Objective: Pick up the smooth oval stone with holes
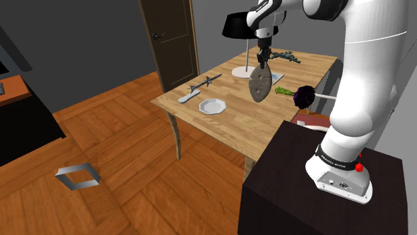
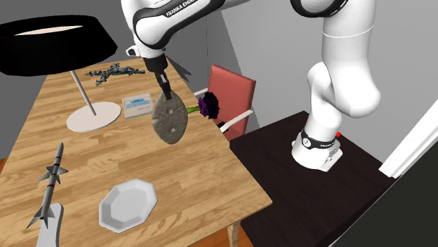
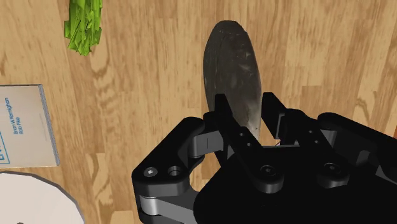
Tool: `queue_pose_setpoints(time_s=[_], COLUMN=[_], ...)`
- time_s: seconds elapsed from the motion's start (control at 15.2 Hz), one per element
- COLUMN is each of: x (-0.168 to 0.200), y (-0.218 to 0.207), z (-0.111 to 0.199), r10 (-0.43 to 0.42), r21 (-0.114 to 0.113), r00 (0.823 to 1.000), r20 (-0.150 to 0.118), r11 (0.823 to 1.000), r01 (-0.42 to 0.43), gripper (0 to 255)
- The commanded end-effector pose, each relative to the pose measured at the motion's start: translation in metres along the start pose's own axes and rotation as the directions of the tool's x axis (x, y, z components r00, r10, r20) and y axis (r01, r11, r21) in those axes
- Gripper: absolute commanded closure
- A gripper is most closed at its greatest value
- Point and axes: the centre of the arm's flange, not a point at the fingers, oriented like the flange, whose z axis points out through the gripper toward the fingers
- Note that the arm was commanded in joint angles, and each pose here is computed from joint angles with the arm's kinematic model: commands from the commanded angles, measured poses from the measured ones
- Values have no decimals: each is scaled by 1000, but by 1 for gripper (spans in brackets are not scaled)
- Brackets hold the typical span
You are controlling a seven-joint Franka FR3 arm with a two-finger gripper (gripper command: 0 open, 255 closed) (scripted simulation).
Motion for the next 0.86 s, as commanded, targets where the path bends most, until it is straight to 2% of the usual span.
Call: queue_pose_setpoints(time_s=[0.0, 0.66, 0.79], x=[-1, -7, -7], y=[1, 0, 0], z=[-11, -63, -64], r10=[0, 0, 0], r21=[0, 0, 0], r00=[1000, 1000, 1000], r20=[-1, -1, -1], r11=[1000, 1000, 1000], r01=[0, 0, 0], gripper=[255, 255, 255])
